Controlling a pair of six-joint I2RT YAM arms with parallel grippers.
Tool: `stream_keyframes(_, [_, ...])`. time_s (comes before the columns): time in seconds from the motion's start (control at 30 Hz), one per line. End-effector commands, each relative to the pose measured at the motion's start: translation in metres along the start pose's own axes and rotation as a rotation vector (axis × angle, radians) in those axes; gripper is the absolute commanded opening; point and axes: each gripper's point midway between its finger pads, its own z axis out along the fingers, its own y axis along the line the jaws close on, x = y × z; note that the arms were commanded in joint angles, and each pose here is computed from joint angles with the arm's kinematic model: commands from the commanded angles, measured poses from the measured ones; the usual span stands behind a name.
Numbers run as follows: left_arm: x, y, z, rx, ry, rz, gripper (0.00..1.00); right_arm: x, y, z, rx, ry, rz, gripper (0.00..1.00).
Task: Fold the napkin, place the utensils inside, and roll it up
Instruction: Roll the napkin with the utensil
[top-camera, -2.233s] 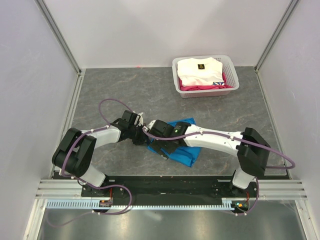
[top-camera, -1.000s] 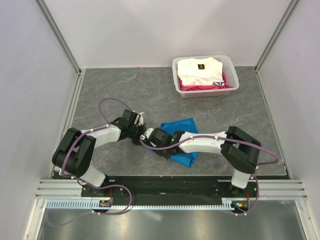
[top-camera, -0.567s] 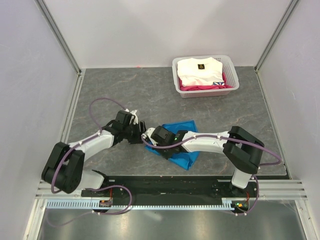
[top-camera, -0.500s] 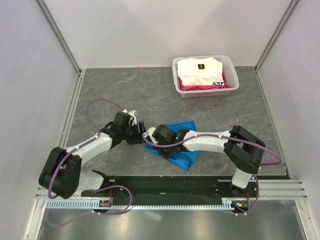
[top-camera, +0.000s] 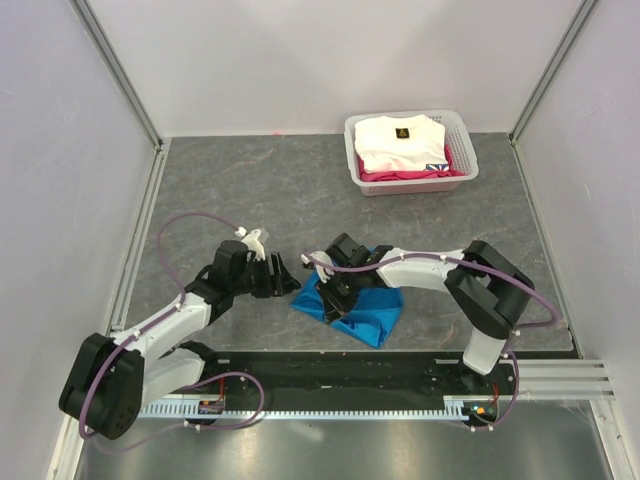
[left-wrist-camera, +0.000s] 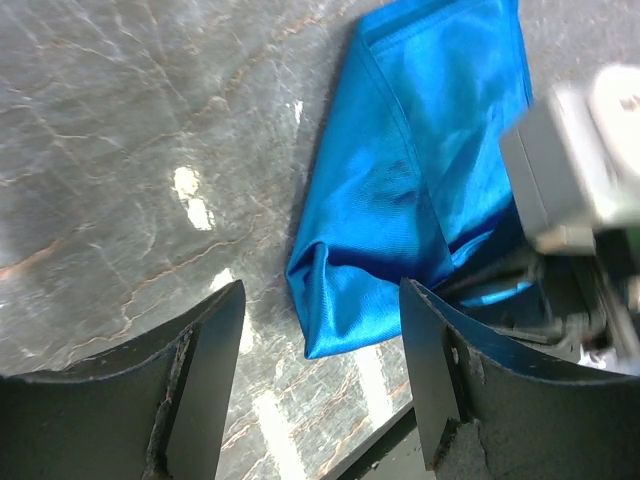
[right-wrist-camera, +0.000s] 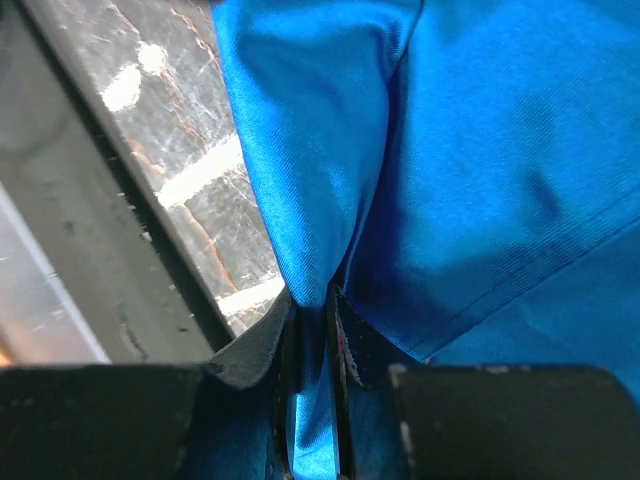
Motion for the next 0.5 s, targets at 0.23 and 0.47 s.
stream_keyframes(0.23, [-0.007, -0.028, 0.001, 0.197, -0.078, 0.073, 0.70, 0.005, 0.007, 0.001, -0.334, 0.025, 0.146, 0.19])
stream_keyframes(0.47, [0.006, -0.019, 0.003, 0.180, -0.049, 0.072, 0.70, 0.002, -0.002, -0.002, -0.444, 0.008, 0.211, 0.17])
